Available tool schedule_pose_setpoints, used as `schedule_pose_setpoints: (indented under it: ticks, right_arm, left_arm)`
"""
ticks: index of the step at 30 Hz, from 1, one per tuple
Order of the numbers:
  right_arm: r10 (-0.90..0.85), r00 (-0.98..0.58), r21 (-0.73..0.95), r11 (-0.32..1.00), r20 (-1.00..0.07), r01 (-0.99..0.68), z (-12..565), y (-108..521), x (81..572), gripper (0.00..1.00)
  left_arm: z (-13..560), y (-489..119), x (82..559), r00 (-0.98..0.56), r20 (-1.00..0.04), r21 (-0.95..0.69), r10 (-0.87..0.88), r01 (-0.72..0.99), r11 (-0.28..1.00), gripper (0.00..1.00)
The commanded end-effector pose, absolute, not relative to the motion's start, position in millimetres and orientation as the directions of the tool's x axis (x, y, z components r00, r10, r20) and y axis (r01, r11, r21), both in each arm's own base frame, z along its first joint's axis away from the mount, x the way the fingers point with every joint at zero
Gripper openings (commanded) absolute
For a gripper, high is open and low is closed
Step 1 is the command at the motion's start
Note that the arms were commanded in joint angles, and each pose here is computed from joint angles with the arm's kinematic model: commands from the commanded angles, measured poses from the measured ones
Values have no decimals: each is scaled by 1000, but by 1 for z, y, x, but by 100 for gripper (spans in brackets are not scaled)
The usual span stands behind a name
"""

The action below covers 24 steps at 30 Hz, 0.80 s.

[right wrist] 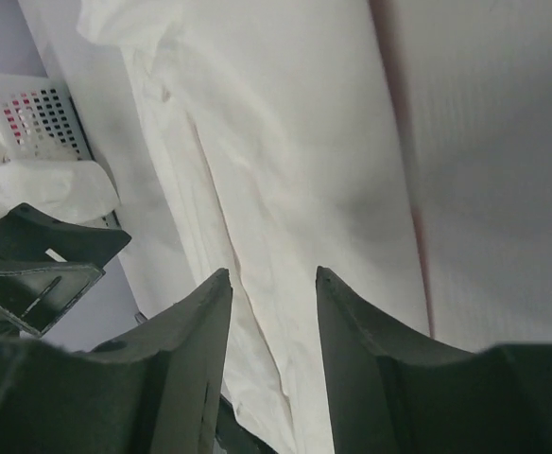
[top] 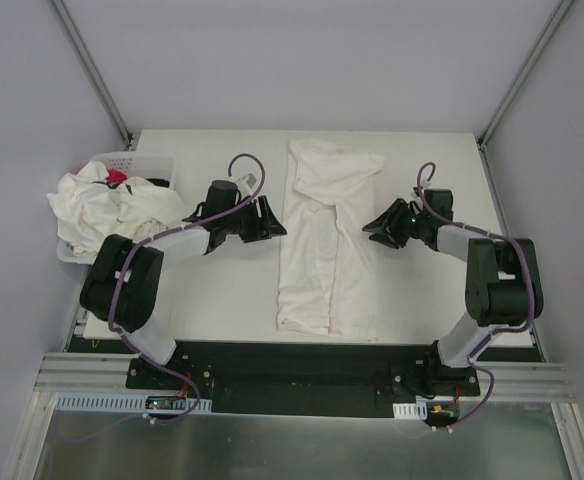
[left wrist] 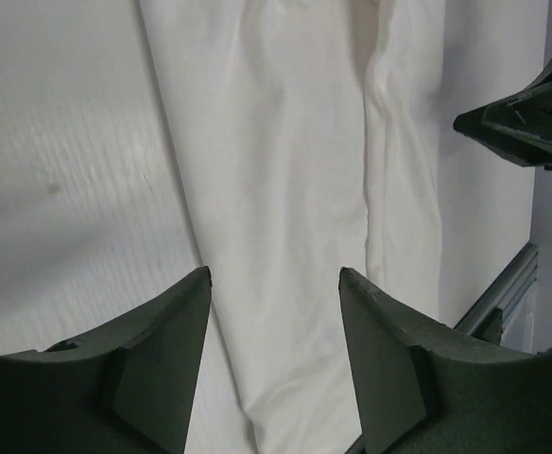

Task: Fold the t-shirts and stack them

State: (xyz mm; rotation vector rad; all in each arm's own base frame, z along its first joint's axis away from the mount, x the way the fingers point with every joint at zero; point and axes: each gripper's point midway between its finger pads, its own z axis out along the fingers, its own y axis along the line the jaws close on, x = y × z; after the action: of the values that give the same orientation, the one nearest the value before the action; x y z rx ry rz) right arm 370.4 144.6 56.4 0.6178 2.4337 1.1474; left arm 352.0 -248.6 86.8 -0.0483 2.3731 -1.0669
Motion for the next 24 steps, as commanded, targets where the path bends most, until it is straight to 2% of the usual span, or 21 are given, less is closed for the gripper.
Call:
schedule_pose_setpoints:
  ticks: [1,7,14,16,24]
  right_arm:
    - [460,-840,742,661,-288,108,82,136,339,45]
    - [443,-869,756,640,-219,135,65,140,284,48]
    - [422,-868,736,669,-261,103,50,133,242,59]
    - [424,-860,741,666,-283,85,53,132,235,60]
    - [432,-867,738,665,-248,120,47,129,192,61]
  left_arm:
    - [109,-238,313,-842,-495,-704,-216,243,668,56]
    - [109,-217,267,-843,-487,-691,-229,211,691,56]
    - [90,-205,233,-857,-469,-678,-215,193,709,68]
    - [77,-204,223,-876,-439,-676,-199,177,716,68]
    - [46,-206,192,-911,-374,-680,-172,143,719,67]
